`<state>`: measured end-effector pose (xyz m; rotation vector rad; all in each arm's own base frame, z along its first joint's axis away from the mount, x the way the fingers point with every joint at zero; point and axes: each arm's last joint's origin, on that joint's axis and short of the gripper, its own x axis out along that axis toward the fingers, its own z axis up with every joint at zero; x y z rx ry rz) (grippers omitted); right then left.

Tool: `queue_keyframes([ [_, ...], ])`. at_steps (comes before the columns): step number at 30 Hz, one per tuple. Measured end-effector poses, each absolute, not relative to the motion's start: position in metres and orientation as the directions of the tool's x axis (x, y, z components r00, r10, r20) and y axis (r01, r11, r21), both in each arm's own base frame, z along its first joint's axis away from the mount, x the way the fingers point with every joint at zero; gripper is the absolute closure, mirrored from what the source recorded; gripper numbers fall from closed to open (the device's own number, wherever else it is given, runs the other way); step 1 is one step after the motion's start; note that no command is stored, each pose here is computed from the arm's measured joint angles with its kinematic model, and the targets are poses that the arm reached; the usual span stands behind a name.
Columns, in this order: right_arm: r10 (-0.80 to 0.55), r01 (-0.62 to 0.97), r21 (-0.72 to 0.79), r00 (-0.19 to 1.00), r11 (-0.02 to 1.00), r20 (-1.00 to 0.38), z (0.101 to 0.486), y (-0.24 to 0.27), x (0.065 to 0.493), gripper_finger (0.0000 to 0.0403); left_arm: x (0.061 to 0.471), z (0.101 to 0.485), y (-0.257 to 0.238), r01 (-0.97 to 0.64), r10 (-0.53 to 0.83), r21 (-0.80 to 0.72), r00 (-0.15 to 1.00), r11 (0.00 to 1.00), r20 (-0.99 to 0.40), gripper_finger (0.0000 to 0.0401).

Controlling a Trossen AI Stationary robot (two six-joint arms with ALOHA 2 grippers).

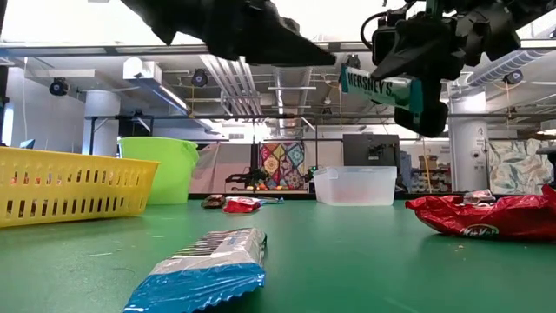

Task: Sort candy by brand, put in halloween buckets
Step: Put the white chocolate into the green bucket

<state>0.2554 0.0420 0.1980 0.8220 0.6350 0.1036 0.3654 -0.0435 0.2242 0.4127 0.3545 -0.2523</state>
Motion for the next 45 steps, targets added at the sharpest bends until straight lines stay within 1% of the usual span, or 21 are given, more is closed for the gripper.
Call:
queue_keyframes([
  [3, 0.333, 0.129, 0.71, 0.816, 0.692, -0.473, 0.199, 0.042, 0.256, 0.0326, 0.369, 0.225, -0.042, 0.293, -0.164, 0.372, 0.926, 0.881, -0.341, 0.0246],
  [6, 0.342, 0.11, 0.713, 0.82, 0.693, -0.459, 0.201, 0.043, 0.257, 0.0325, 0.37, 0.224, -0.042, 0.3, -0.167, 0.383, 0.924, 0.874, -0.343, 0.0246],
  [11, 0.36, 0.078, 0.713, 0.821, 0.697, -0.442, 0.202, 0.043, 0.257, 0.0322, 0.373, 0.217, -0.043, 0.351, -0.218, 0.381, 0.911, 0.856, -0.349, 0.0246],
  [15, 0.382, 0.043, 0.717, 0.823, 0.695, -0.42, 0.204, 0.044, 0.258, 0.0326, 0.381, 0.207, -0.044, 0.353, -0.226, 0.381, 0.913, 0.854, -0.341, 0.0246],
  [20, 0.386, 0.036, 0.719, 0.824, 0.694, -0.414, 0.205, 0.044, 0.258, 0.0322, 0.393, 0.206, -0.047, 0.381, -0.267, 0.373, 0.909, 0.846, -0.321, 0.0251],
  [22, 0.385, 0.044, 0.717, 0.82, 0.696, -0.423, 0.204, 0.044, 0.258, 0.0322, 0.394, 0.208, -0.047, 0.384, -0.273, 0.373, 0.908, 0.845, -0.318, 0.0263],
  [24, 0.384, 0.046, 0.711, 0.816, 0.702, -0.432, 0.203, 0.044, 0.258, 0.0323, 0.395, 0.211, -0.047, 0.38, -0.274, 0.376, 0.912, 0.845, -0.306, 0.0285],
  [26, 0.384, 0.038, 0.706, 0.818, 0.707, -0.429, 0.203, 0.044, 0.258, 0.0323, 0.394, 0.21, -0.047, 0.391, -0.28, 0.37, 0.905, 0.843, -0.32, 0.0316],
  [29, 0.384, 0.034, 0.703, 0.818, 0.711, -0.428, 0.203, 0.044, 0.258, 0.0315, 0.392, 0.208, -0.047, 0.426, -0.307, 0.352, 0.886, 0.833, -0.347, 0.0376],
  [30, 0.384, 0.032, 0.702, 0.819, 0.712, -0.426, 0.203, 0.044, 0.258, 0.0309, 0.392, 0.208, -0.047, 0.432, -0.312, 0.349, 0.883, 0.832, -0.349, 0.0385],
  [34, 0.384, 0.022, 0.696, 0.821, 0.718, -0.422, 0.204, 0.044, 0.258, 0.0283, 0.392, 0.207, -0.047, 0.435, -0.317, 0.334, 0.88, 0.836, -0.354, 0.0384],
  [39, 0.38, 0.02, 0.696, 0.826, 0.718, -0.417, 0.205, 0.044, 0.258, 0.0255, 0.392, 0.21, -0.047, 0.439, -0.316, 0.318, 0.873, 0.84, -0.371, 0.0395],
  [42, 0.376, 0.016, 0.696, 0.832, 0.718, -0.407, 0.207, 0.043, 0.257, 0.0239, 0.391, 0.218, -0.047, 0.454, -0.313, 0.284, 0.849, 0.845, -0.426, 0.0395],
  [45, 0.373, 0.015, 0.695, 0.835, 0.719, -0.404, 0.209, 0.042, 0.256, 0.0225, 0.388, 0.231, -0.046, 0.47, -0.298, 0.25, 0.807, 0.846, -0.51, 0.0396],
])
